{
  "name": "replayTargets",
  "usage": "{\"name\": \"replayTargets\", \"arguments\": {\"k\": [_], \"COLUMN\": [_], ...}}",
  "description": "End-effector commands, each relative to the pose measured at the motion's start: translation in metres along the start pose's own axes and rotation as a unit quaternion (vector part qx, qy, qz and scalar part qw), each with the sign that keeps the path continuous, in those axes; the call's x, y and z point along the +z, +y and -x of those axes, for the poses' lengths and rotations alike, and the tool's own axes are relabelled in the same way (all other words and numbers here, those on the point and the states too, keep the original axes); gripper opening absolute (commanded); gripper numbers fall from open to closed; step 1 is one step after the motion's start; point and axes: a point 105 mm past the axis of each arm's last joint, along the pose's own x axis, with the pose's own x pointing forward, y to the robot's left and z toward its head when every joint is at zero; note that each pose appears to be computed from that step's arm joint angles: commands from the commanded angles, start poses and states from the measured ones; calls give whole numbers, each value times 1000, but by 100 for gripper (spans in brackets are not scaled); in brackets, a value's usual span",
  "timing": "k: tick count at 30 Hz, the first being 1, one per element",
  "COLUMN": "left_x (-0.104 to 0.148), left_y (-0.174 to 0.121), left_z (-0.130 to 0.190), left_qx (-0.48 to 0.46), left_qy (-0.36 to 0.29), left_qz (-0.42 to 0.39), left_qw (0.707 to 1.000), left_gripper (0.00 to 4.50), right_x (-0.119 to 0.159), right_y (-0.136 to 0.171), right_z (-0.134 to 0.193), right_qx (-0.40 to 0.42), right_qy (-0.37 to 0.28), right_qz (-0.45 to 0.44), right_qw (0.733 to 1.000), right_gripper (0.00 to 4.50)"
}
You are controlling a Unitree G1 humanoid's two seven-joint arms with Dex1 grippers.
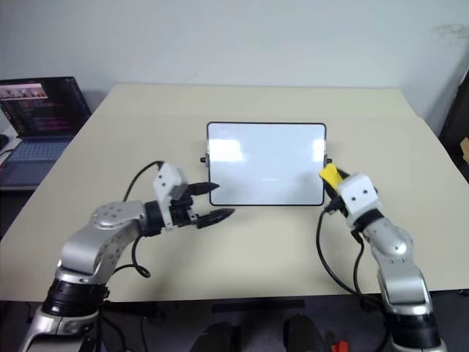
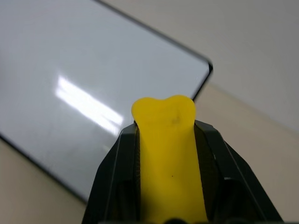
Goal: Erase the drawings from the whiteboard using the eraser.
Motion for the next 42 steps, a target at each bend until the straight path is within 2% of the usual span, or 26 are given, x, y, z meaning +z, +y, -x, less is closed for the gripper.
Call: {"name": "replayTargets", "arguments": {"k": [1, 7, 10, 27, 29, 32, 36, 37, 42], "left_x": [20, 24, 23, 32, 33, 31, 29, 28, 28], "left_y": [-15, -32, -41, -45, -45, -43, -38, -37, -23], "left_z": [-17, -40, -46, -72, -72, -70, -68, -67, -60], "left_qx": [-62, -142, -175, -201, -201, -193, -174, -168, -106], "left_qy": [-17, -17, -12, -26, -27, -27, -27, -28, -47], "left_qz": [-33, -43, -55, -132, -134, -133, -126, -124, -102], "left_qw": [997, 989, 983, 970, 970, 972, 976, 978, 988], "left_gripper": [450, 450, 450, 450, 450, 450, 450, 450, 450], "right_x": [0, -15, -20, -51, -53, -53, -47, -44, -4], "right_y": [-2, -1, -10, -41, -44, -48, -50, -51, -46], "right_z": [13, 11, 6, -25, -27, -30, -33, -33, -36], "right_qx": [-32, -44, -67, -137, -141, -148, -147, -148, -134], "right_qy": [27, 78, 91, 125, 125, 116, 99, 91, 8], "right_qz": [-101, -111, -106, -191, -196, -201, -197, -194, -163], "right_qw": [994, 990, 988, 964, 962, 961, 964, 966, 978], "right_gripper": [121, 121, 121, 121, 193, 278, 425, 446, 446]}}
